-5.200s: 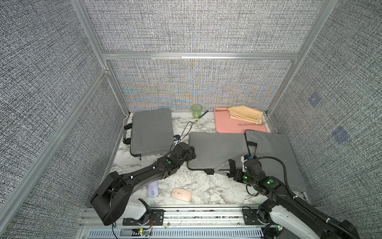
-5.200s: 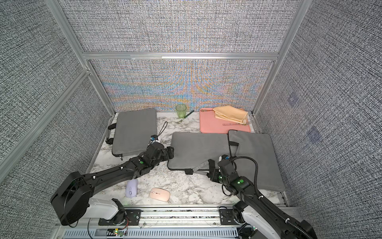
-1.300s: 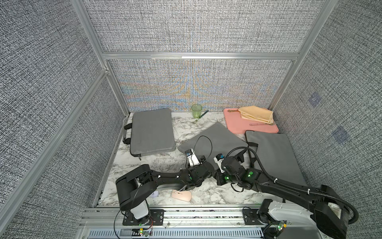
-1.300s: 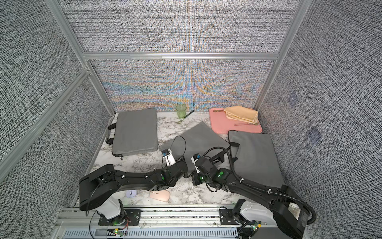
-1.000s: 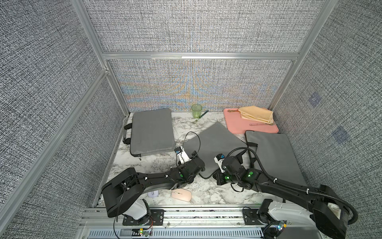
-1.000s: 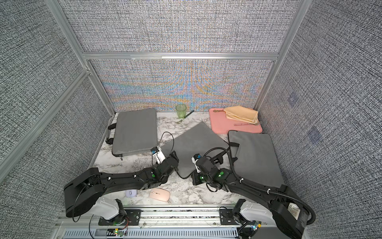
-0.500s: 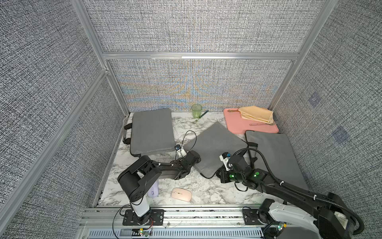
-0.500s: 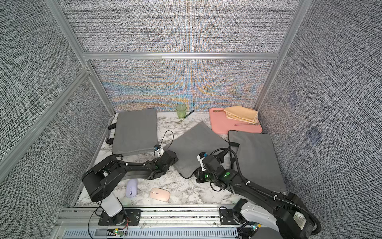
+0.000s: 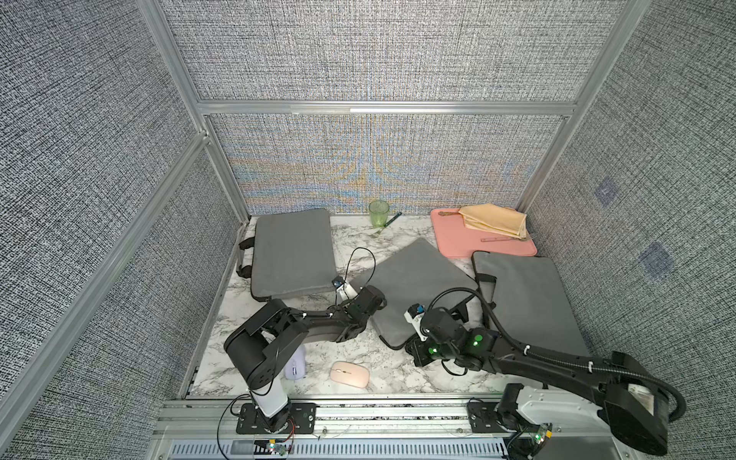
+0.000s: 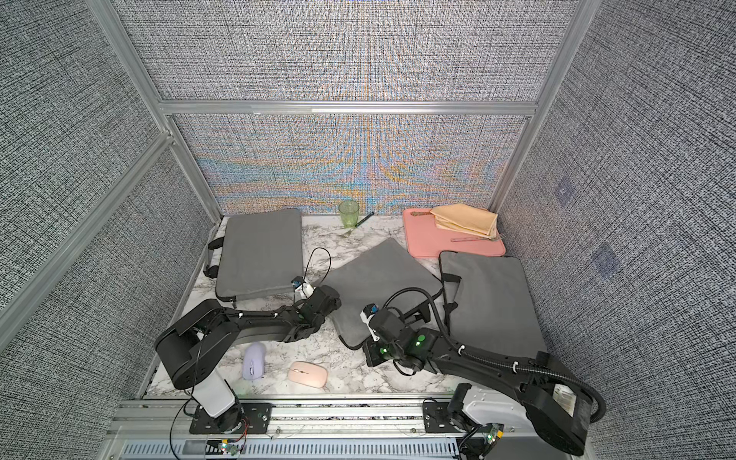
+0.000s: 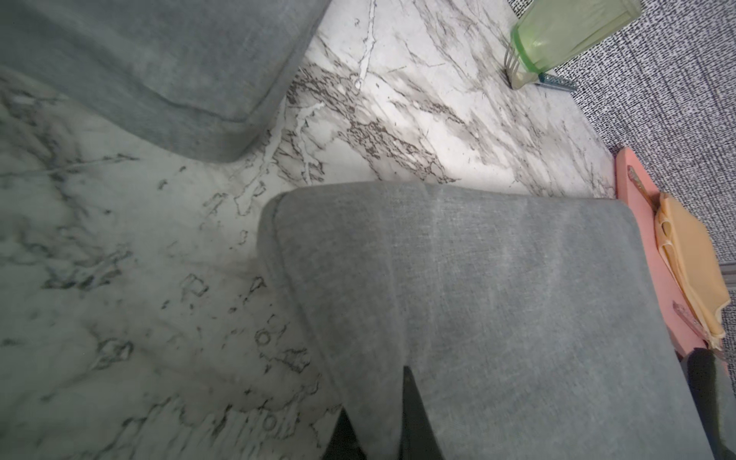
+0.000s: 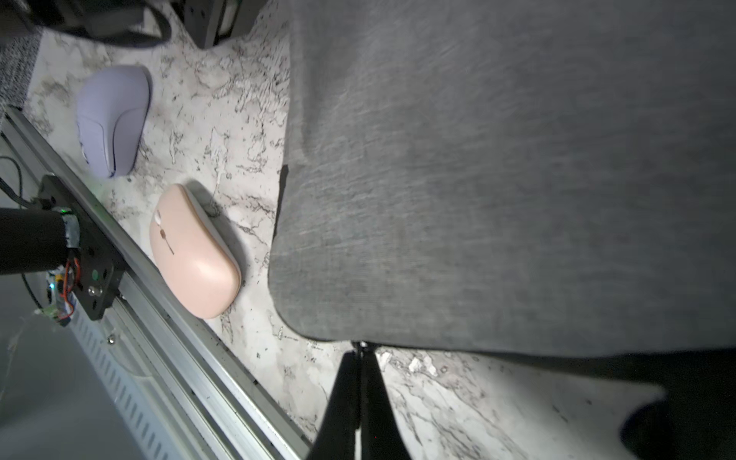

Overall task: Put the mouse into the laptop bag
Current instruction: Unzip the zipper on the zippered laptop bag.

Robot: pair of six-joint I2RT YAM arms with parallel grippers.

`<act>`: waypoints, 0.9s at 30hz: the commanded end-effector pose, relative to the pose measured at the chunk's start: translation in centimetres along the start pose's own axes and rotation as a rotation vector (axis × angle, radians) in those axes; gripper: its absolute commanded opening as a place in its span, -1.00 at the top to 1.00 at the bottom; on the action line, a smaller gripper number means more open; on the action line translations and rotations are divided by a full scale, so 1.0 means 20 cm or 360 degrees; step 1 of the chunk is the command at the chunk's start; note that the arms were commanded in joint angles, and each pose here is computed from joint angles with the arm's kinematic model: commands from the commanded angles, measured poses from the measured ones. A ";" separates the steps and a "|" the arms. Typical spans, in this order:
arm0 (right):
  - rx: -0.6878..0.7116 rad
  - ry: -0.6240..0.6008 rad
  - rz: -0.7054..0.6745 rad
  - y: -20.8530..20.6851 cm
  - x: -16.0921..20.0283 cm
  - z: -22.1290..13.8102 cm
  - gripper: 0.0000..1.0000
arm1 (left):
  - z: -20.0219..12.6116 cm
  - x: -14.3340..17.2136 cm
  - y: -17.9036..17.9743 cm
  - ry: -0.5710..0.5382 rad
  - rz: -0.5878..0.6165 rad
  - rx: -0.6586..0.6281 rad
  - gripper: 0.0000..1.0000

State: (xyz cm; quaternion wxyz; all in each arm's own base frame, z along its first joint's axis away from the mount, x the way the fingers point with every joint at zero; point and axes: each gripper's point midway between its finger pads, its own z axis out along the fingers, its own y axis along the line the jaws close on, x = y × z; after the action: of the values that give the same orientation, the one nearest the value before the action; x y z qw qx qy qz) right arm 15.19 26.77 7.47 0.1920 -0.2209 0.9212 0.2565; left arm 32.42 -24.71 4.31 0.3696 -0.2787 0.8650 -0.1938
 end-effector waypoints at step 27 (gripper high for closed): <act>0.0306 -0.0086 0.0297 -0.38 -0.28 -0.01 1.00 | -0.36 0.26 0.02 0.0081 -0.0055 0.0237 0.37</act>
State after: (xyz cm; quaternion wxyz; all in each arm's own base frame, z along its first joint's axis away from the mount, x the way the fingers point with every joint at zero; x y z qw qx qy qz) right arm 22.06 24.22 7.16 0.1804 -0.1295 0.9452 0.2392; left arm 24.42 -22.41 5.20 0.3986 -0.2932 0.8453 -0.2017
